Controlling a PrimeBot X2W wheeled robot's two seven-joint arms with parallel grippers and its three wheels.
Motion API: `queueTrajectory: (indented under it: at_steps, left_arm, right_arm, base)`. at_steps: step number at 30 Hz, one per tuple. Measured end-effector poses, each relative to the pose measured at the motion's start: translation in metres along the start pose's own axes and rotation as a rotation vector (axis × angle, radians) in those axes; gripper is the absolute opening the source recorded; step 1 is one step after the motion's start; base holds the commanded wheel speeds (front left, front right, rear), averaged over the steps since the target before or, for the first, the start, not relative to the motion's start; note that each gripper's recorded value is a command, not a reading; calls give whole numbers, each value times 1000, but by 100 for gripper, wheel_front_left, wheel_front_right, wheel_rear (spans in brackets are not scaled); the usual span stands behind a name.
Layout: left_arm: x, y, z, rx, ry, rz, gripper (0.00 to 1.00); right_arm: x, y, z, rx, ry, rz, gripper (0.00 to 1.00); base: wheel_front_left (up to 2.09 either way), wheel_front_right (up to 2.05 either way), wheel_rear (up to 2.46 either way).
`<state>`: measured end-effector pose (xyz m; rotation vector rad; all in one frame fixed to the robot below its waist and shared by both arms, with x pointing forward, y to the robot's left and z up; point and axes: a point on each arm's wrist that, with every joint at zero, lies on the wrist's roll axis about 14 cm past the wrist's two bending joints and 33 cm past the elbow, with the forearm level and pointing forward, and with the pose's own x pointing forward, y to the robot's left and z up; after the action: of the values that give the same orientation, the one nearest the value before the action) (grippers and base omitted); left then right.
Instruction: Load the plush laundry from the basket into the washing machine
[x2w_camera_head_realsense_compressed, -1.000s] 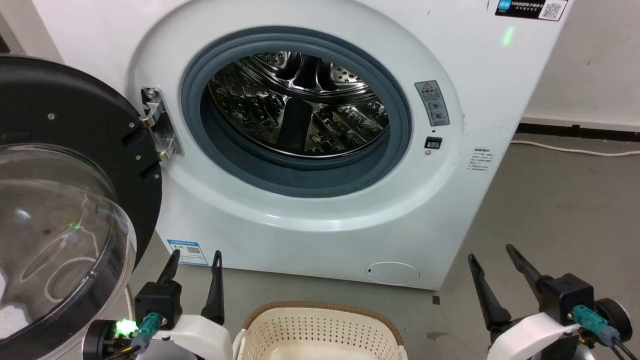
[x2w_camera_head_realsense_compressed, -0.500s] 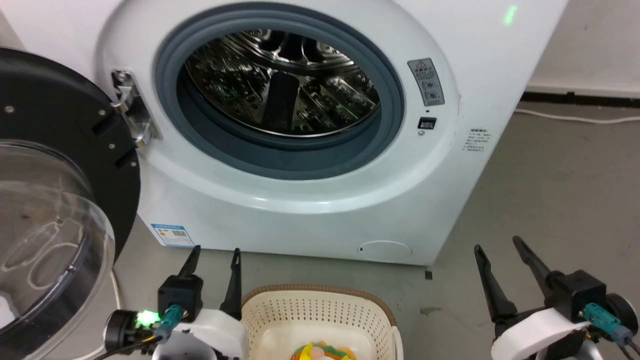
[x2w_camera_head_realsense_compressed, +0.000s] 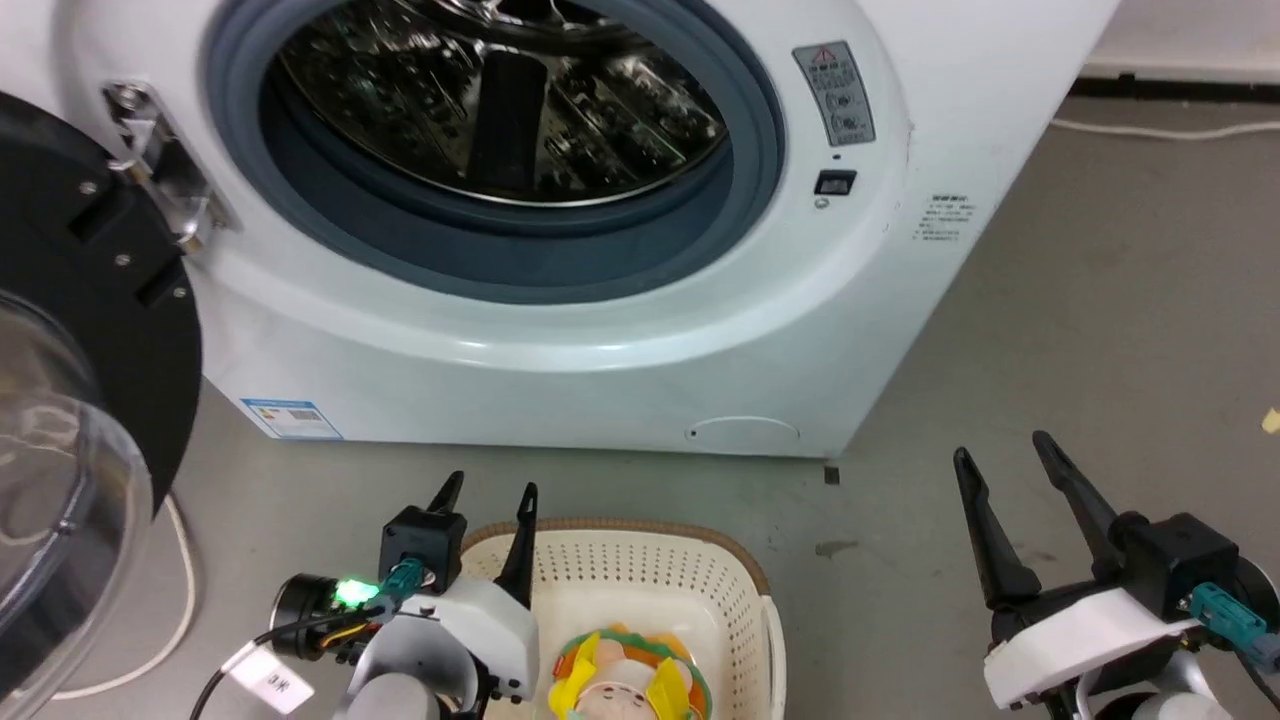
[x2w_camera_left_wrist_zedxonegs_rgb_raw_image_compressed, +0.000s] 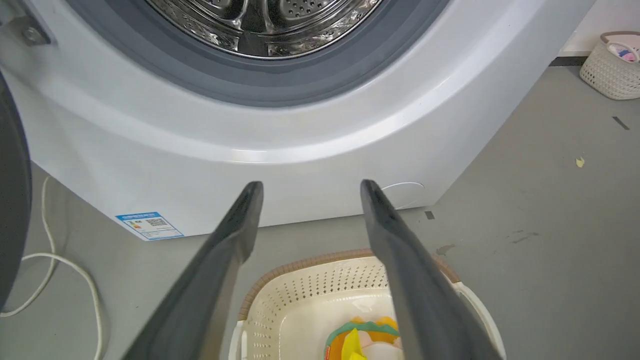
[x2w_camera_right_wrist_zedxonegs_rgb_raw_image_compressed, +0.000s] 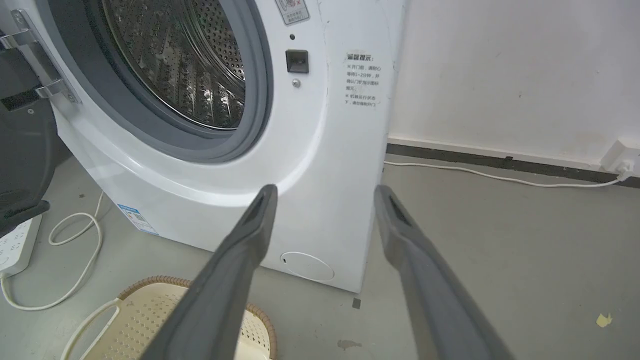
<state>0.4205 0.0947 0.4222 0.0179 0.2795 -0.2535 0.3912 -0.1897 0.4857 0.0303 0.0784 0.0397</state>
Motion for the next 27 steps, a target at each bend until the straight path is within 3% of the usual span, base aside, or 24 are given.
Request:
queueTrajectory:
  at_steps: [15,27]
  left_arm:
    - [22,-39,-93,-8,325,-155,100]
    - [28,-51,-148,-13,513,-230,100]
  right_arm:
    - [12,-14,-21,26,39,-42,100]
    - [23,-25,-38,40,66,-72,100]
  base:
    - [0,0,0]
    - [0,0,0]
